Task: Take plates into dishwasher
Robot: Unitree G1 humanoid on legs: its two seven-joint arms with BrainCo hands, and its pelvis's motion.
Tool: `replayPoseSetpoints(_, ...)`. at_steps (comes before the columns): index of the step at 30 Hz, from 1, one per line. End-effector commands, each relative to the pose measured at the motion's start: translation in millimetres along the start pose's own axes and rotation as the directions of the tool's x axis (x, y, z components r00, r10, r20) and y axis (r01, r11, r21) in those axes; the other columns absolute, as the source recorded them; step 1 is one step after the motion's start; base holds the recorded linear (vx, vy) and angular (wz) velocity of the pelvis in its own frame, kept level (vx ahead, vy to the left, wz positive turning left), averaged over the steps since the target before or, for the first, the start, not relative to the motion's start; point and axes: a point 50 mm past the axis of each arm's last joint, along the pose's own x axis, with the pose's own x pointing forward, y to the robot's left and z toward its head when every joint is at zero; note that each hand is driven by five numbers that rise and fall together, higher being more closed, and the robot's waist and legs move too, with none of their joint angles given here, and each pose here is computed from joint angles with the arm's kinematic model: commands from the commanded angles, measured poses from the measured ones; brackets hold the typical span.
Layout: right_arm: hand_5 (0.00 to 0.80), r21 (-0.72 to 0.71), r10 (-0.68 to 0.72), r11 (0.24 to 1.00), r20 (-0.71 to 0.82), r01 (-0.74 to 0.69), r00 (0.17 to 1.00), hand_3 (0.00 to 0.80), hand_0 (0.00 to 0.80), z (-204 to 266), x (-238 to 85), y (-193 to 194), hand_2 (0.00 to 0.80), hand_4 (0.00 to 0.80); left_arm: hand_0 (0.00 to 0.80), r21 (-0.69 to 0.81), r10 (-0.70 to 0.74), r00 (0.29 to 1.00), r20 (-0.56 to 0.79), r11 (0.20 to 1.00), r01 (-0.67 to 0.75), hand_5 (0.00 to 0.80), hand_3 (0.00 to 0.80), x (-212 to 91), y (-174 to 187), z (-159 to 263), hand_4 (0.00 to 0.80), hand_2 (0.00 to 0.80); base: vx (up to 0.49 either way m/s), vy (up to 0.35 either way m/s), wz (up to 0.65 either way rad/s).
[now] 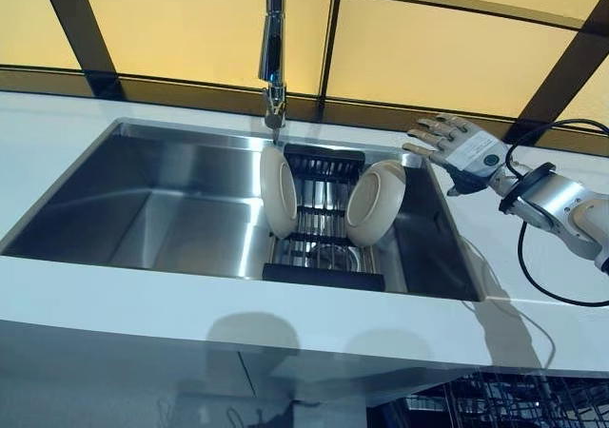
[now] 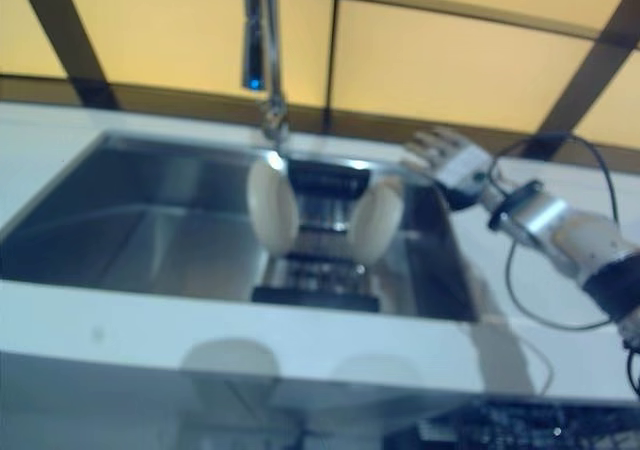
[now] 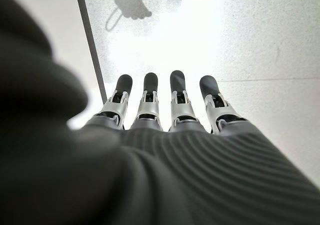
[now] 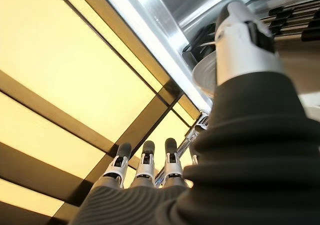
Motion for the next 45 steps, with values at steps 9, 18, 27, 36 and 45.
replayPoseSetpoints(9,0.0,-0.019,-0.102,0.995,-0.038,0.102,0.994,0.0,0.0,-6.7,2.9,-20.2,0.0,0.0,0.0,0.0,-0.006,1.0,-0.004,1.0,0.006,0.0,0.0,0.3,-1.7,-0.2,0.0,0.0,0.0,0.0,0.0)
replayPoseSetpoints(18,0.0,-0.028,-0.113,0.993,-0.027,0.112,0.993,0.0,0.0,-3.1,6.4,-23.4,0.0,0.0,0.0,-0.012,-0.014,1.0,0.003,1.0,0.014,0.0,0.0,0.1,-2.6,0.8,0.0,0.0,-0.004,-0.002,0.01)
replayPoseSetpoints(27,0.0,-0.024,-0.131,0.991,-0.02,0.13,0.991,0.0,0.0,-0.8,10.7,-29.1,0.0,0.0,0.0,-0.006,-0.029,1.0,0.008,1.0,0.029,0.0,0.0,0.1,-5.9,2.6,0.0,0.0,0.001,0.0,0.02)
replayPoseSetpoints(36,0.0,-0.024,-0.134,0.991,-0.012,0.133,0.991,0.0,0.0,1.5,12.1,-31.8,0.0,0.0,0.0,-0.005,-0.034,0.999,0.008,0.999,0.034,0.0,0.0,-0.2,-6.9,2.1,0.0,0.0,0.0,0.0,0.0)
replayPoseSetpoints(45,0.0,-0.023,-0.139,0.99,0.005,0.139,0.99,0.0,0.0,6.3,15.3,-33.4,0.0,0.0,0.0,-0.01,-0.044,0.999,0.016,0.999,0.044,0.0,0.0,-0.4,-9.3,2.8,0.0,0.0,0.0,0.0,0.0)
